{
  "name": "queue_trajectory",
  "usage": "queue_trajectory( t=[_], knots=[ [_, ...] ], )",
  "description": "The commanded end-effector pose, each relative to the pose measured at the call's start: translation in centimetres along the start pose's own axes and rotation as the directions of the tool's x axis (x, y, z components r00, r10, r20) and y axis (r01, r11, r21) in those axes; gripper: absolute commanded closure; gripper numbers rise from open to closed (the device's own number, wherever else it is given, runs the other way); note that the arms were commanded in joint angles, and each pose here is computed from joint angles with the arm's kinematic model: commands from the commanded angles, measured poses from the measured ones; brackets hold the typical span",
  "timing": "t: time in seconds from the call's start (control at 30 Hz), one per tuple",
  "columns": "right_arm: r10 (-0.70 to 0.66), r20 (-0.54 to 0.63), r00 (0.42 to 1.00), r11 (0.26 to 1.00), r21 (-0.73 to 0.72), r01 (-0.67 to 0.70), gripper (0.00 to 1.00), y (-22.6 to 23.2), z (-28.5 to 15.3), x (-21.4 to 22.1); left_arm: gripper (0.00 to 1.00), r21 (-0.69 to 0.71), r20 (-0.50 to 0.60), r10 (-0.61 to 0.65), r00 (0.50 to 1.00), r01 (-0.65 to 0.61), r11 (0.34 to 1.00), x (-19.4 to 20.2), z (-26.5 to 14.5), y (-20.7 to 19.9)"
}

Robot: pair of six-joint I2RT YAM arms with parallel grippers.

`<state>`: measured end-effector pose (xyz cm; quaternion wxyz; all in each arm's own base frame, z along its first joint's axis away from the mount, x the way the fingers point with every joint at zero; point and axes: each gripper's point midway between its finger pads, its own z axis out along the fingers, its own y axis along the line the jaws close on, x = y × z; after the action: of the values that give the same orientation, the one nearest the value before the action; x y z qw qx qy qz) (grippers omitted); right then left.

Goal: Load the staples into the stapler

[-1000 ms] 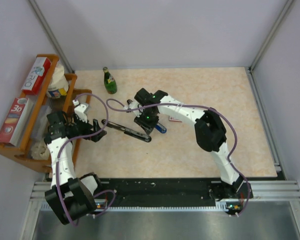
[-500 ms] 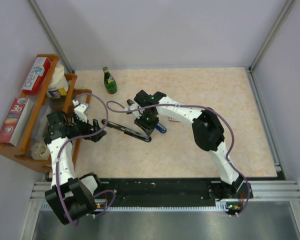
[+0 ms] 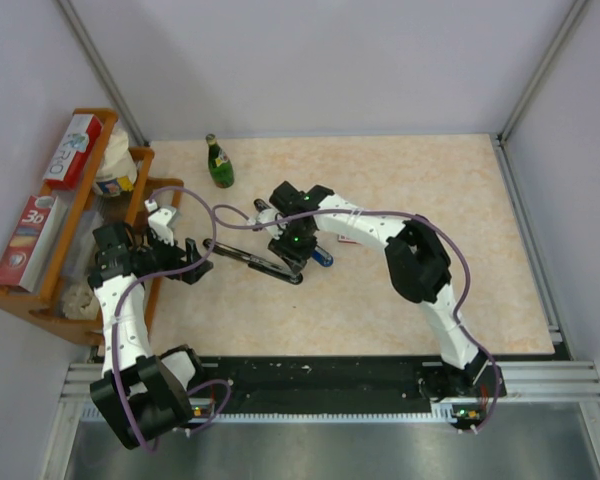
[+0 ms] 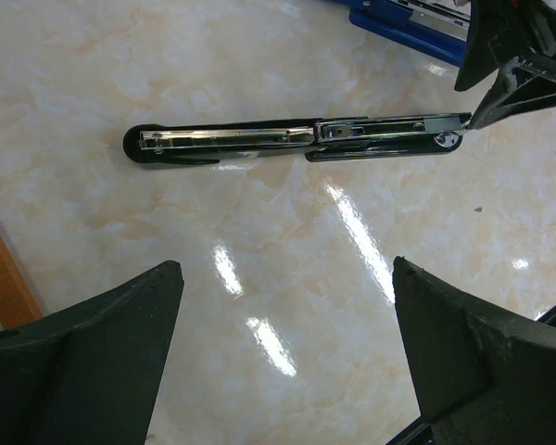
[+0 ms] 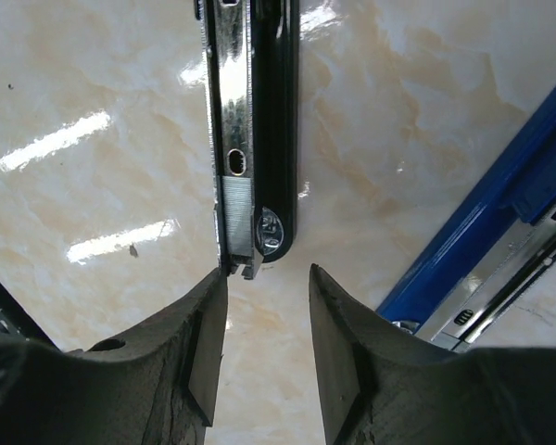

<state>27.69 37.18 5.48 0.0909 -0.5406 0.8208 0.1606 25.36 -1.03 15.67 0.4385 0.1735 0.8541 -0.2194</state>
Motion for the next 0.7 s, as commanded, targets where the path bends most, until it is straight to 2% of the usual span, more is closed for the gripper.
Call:
queue_trajectory(
  t=[0.0, 0.3, 0.53, 0.67],
  knots=[
    [-0.095, 0.122, 0.988, 0.995, -0.030, 0.100, 0.59, 1.5, -2.3, -1.8, 0.01, 0.017, 0.037, 0.037, 0.999, -0.037, 0.999, -0.8, -0.1, -0.2],
    [-0.159, 0.227, 0.961, 0.985, -0.026, 0.169, 0.57, 1.3, -1.9, -1.8, 0.01, 0.041, 0.037, 0.018, 0.999, -0.019, 0.999, -2.0, -0.1, 0.1],
    [-0.192, 0.336, 0.922, 0.979, -0.001, 0.204, 0.55, 1.3, -2.6, -3.4, 0.01, 0.122, 0.033, -0.047, 0.998, 0.043, 0.992, -2.5, 1.2, 0.8],
    [-0.196, 0.343, 0.919, 0.979, 0.010, 0.205, 0.54, 1.0, -1.9, -3.6, 0.01, 0.138, 0.033, -0.077, 0.996, 0.072, 0.988, -2.6, 1.9, 1.6]
  ],
)
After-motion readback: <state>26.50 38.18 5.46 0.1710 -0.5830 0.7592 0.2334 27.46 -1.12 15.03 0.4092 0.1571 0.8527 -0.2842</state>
